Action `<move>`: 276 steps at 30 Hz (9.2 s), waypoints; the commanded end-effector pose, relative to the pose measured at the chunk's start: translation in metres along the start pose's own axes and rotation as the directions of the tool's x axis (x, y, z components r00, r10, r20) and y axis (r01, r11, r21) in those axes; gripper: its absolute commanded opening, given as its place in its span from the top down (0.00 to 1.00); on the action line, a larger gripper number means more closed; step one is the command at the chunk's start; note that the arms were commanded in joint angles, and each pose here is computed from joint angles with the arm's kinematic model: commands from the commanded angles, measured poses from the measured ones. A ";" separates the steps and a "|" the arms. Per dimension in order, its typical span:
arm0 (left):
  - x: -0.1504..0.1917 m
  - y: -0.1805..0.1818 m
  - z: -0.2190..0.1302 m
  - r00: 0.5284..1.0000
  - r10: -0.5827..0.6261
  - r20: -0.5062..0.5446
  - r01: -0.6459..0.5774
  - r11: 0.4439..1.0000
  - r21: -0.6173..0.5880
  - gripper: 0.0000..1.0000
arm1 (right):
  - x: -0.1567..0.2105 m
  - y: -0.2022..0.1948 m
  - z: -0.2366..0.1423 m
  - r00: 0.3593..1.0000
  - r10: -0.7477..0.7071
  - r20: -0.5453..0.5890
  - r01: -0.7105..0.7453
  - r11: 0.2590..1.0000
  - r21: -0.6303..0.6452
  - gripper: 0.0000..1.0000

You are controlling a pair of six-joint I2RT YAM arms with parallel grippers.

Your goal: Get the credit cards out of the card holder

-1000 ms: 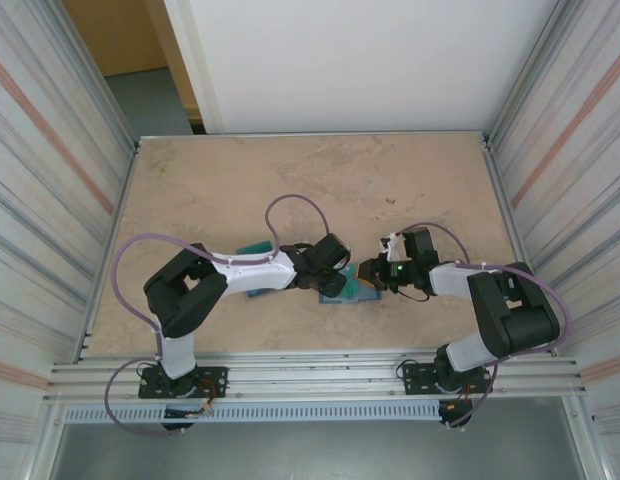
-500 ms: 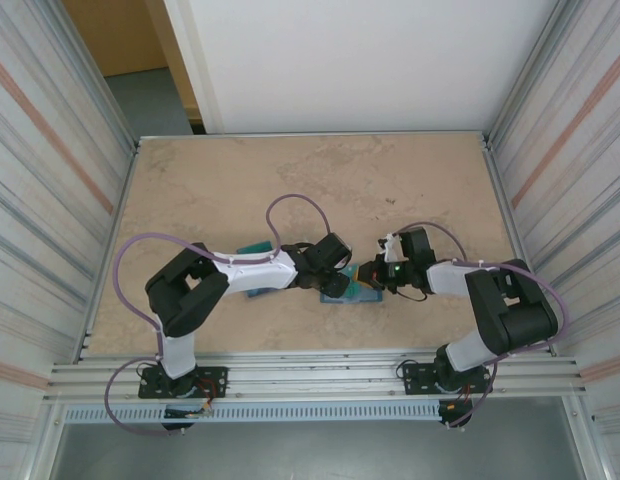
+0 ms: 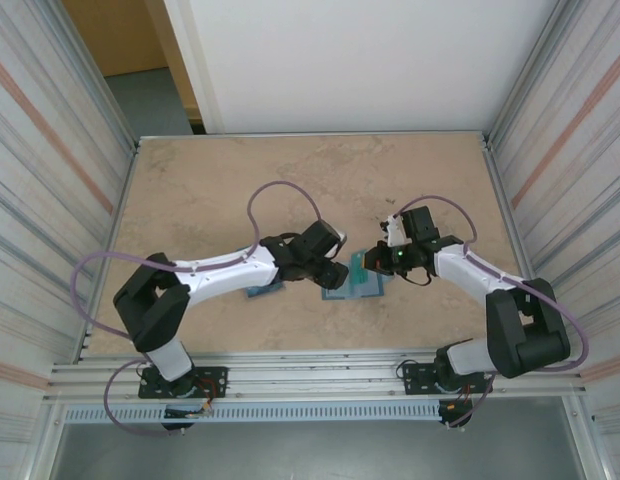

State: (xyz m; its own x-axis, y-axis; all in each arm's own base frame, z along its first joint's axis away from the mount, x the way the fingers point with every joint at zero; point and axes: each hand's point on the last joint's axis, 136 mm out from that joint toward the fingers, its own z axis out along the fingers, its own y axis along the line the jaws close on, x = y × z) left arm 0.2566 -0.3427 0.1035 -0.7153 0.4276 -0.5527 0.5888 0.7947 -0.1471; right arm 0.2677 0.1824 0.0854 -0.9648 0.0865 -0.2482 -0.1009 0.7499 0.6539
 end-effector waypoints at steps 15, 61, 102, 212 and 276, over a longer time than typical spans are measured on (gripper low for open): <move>-0.058 -0.007 -0.105 0.941 0.164 0.298 -0.281 0.866 0.413 0.20 | 0.021 0.118 -0.048 0.853 -0.517 0.067 0.516 0.820 -0.247 1.00; -0.066 0.021 -0.157 0.841 -0.045 0.538 -0.183 0.913 0.363 1.00 | -0.023 0.118 -0.118 0.755 -0.325 0.570 0.460 0.882 -0.106 0.41; -0.089 0.015 -0.200 0.693 -0.381 0.612 -0.093 0.795 0.600 1.00 | -0.017 0.194 -0.094 0.734 -0.301 0.608 0.597 0.714 -0.367 0.39; -0.010 0.138 -0.110 0.814 0.557 0.167 -0.573 0.816 0.071 1.00 | -0.006 0.180 -0.110 0.697 -0.556 0.452 0.663 0.741 -0.110 0.01; -0.005 0.182 -0.022 0.882 0.470 0.044 -0.471 0.874 0.122 1.00 | -0.024 0.156 -0.145 0.686 -0.456 0.566 0.550 0.835 0.005 0.01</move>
State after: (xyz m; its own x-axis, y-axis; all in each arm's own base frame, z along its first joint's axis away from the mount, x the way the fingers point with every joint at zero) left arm 0.3459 -0.1882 0.0957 -0.3326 0.7359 -0.5898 0.9079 0.4190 0.0109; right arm 0.2401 0.2036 0.2960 -0.4778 0.0785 -0.8749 -0.6162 0.6799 0.3975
